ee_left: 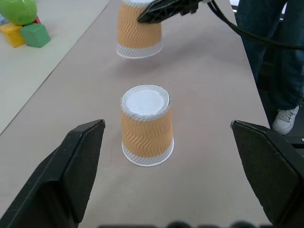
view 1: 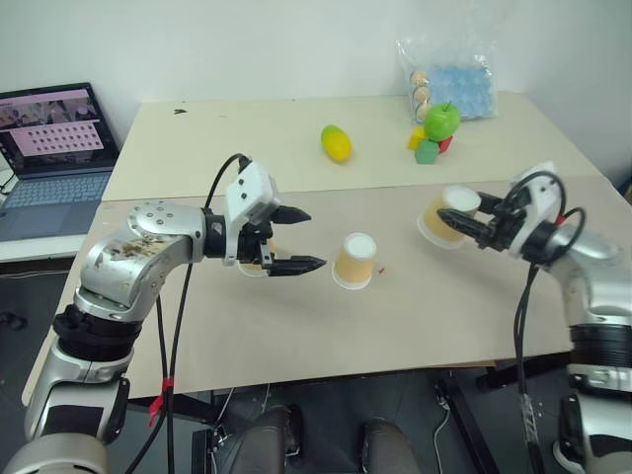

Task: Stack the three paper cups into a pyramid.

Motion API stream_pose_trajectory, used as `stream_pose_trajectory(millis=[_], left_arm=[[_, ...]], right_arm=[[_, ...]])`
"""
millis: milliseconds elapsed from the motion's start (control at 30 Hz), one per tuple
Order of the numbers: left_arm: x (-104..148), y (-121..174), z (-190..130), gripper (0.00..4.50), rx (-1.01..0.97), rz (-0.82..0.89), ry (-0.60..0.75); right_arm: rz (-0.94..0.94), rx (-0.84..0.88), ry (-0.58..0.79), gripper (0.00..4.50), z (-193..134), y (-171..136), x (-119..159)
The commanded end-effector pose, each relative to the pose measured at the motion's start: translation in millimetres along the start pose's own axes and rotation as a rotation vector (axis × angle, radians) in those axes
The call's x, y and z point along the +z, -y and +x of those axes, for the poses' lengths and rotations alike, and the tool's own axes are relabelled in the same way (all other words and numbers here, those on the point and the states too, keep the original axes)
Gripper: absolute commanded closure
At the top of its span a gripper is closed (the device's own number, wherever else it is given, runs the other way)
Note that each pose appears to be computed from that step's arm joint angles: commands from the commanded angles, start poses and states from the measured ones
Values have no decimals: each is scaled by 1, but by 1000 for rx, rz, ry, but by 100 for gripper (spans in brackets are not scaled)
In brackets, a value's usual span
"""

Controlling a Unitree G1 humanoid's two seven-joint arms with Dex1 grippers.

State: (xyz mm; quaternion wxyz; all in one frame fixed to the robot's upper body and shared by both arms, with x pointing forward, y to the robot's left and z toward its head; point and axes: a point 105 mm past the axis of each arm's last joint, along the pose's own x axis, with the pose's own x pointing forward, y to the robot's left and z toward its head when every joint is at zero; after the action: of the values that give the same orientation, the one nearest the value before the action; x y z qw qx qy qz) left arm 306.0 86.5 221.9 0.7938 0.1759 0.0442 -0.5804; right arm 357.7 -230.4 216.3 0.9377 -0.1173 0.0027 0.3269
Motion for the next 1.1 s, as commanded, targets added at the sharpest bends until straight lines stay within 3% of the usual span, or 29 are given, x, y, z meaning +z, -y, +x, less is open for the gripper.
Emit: stream_pose_trajectory(millis=[33,133,367,667,1100], left_arm=[[10,1,-2,0,-4,52,27],[11,2,0,0,-11,54,30],[12,1,2,0,-17,59,34],[14,2,0,0,-11,64,31],[13,2,-5,0,12,59,23]], right_arm=[[-21,220,-55,166,-18,-43,17],[-9,311,-123,166,-21,-67,7],[21,325,-135,166,-3,-79,-12],[-6,348,-142,166,27,-78,-26],[-5,335,-119,166,39,-64,-31]])
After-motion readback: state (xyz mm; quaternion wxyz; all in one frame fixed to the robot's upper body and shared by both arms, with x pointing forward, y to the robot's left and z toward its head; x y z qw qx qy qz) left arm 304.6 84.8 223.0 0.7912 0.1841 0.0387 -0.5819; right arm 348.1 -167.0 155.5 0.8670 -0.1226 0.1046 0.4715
